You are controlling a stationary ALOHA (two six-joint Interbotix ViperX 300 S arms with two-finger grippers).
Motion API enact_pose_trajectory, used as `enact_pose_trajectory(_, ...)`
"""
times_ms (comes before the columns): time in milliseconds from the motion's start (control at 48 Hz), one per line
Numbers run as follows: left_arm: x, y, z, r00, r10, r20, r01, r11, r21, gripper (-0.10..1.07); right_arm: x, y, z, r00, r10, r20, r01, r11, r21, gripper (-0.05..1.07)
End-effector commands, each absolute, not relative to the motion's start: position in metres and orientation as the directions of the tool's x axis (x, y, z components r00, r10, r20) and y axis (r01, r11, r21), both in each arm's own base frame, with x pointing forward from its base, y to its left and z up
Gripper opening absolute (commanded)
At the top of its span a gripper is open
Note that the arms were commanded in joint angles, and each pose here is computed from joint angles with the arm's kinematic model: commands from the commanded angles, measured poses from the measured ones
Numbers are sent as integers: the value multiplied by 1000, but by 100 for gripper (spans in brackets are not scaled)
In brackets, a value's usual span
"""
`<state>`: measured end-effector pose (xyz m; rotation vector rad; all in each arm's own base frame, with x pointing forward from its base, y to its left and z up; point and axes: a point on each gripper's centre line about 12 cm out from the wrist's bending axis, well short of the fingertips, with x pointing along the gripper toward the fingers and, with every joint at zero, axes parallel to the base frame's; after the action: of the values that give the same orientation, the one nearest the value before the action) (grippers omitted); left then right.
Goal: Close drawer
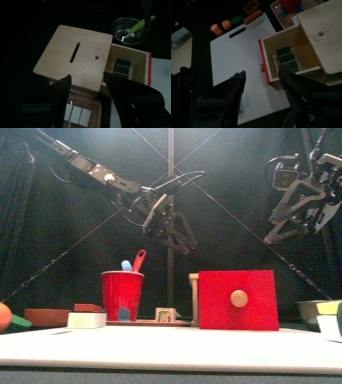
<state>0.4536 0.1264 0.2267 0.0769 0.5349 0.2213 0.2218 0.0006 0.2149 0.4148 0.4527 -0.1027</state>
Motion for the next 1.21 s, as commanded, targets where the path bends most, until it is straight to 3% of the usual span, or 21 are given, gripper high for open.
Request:
enact_pose_trajectory(0, 470, 132, 243, 866, 241, -437, -193, 969, 151, 88, 227, 4, 222, 904, 7, -428, 171, 911, 376, 67)
enact_pose_trajectory(208, 487, 137, 234, 870, 244, -428, -191, 968, 164, 85, 229, 10, 220, 897, 32, -440, 166, 899, 404, 48)
enact_pose_trajectory(375, 496, 143, 230, 883, 256, -393, -206, 964, 166, 74, 231, 16, 218, 892, 57, -448, 151, 898, 414, 41)
enact_pose_trajectory(542, 500, 163, 237, 897, 297, -327, -252, 952, 172, 61, 232, 18, 215, 886, 63, -460, 158, 890, 427, 40)
enact_pose_trajectory(771, 508, 201, 228, 866, 343, -364, -301, 939, 168, 48, 235, 24, 208, 872, 83, -483, 161, 882, 443, 39)
enact_pose_trajectory(1188, 526, 225, 229, 817, 348, -461, -290, 937, 194, 45, 255, 44, 197, 827, 139, -545, 165, 866, 471, 39)
